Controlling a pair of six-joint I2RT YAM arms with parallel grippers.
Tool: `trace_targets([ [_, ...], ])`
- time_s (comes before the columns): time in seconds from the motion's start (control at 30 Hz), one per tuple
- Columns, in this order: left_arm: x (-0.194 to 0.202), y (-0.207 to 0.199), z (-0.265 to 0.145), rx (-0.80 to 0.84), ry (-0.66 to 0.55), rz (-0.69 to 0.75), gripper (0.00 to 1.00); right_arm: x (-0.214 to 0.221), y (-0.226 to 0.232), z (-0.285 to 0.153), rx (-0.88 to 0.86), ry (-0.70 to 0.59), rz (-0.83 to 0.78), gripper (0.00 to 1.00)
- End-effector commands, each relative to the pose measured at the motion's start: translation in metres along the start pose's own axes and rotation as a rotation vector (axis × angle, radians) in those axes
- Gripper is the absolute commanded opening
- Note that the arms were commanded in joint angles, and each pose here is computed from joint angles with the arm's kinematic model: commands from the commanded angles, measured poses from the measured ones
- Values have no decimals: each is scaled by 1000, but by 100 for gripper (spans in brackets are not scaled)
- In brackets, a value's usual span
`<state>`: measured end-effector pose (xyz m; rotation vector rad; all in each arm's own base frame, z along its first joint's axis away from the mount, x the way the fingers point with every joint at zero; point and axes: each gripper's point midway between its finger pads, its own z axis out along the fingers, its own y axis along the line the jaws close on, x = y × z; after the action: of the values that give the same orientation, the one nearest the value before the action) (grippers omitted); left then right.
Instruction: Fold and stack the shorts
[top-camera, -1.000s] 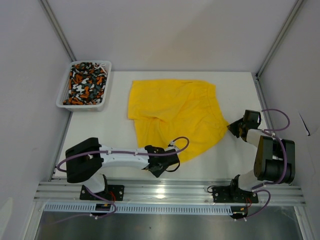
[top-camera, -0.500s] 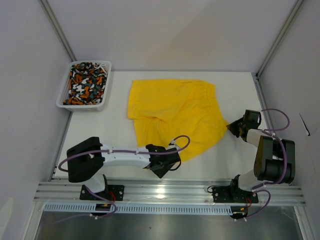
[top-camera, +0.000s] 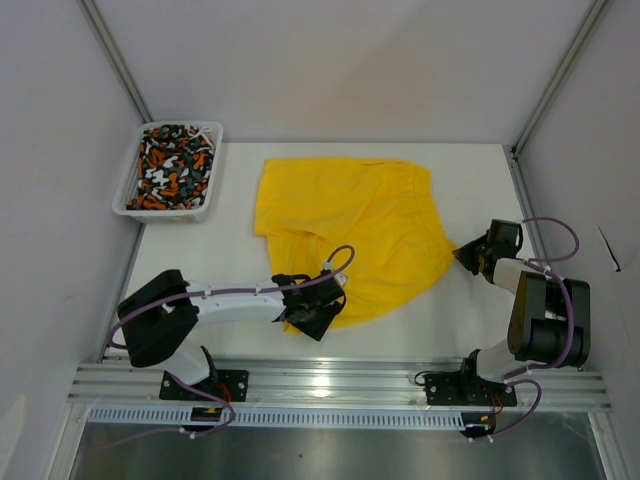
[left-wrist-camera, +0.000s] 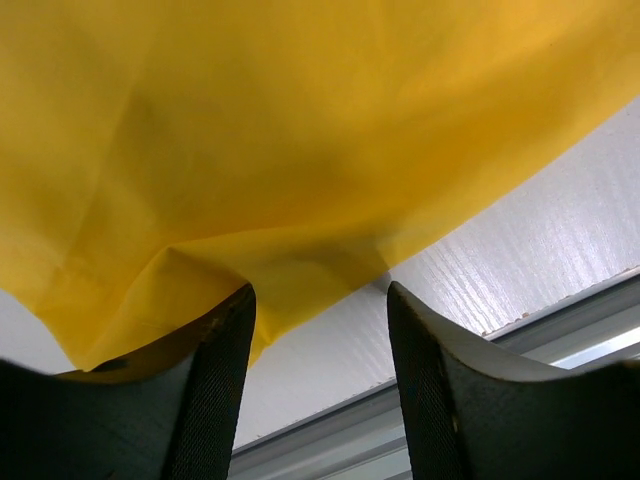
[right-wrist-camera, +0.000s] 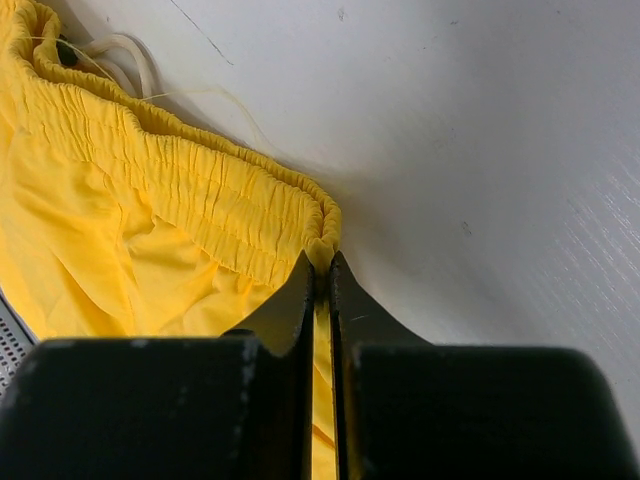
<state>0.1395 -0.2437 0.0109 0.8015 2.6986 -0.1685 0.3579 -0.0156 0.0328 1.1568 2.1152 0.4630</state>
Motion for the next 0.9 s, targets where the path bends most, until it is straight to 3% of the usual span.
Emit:
trace_targets([
  [0.0, 35, 16, 18, -51, 132, -9, 60, -3, 3, -2, -25, -10, -14, 0],
  [0.17, 41, 21, 27, -79, 166, -1, 59, -4, 4, -5, -36, -12, -11, 0],
  [0.33, 49, 36, 41, -146, 191, -5, 39, -5, 7, -7, -52, -10, -13, 0],
  [0.43, 55, 48, 49, -207, 201, 6, 21, -5, 9, -9, -61, -12, -16, 0],
  [0.5, 51, 51, 51, -230, 199, 3, 18, -5, 9, -10, -66, -12, -16, 0],
  [0.63, 43, 50, 46, -233, 172, 17, 0, -6, 9, -12, -64, -18, -20, 0],
  [0.73, 43, 36, 31, -207, 158, 41, 0, -9, 6, -14, -51, -23, -17, 0],
  [0.87, 52, -16, 1, -141, 152, 139, 0, -20, -2, -21, 33, -44, -53, 0],
])
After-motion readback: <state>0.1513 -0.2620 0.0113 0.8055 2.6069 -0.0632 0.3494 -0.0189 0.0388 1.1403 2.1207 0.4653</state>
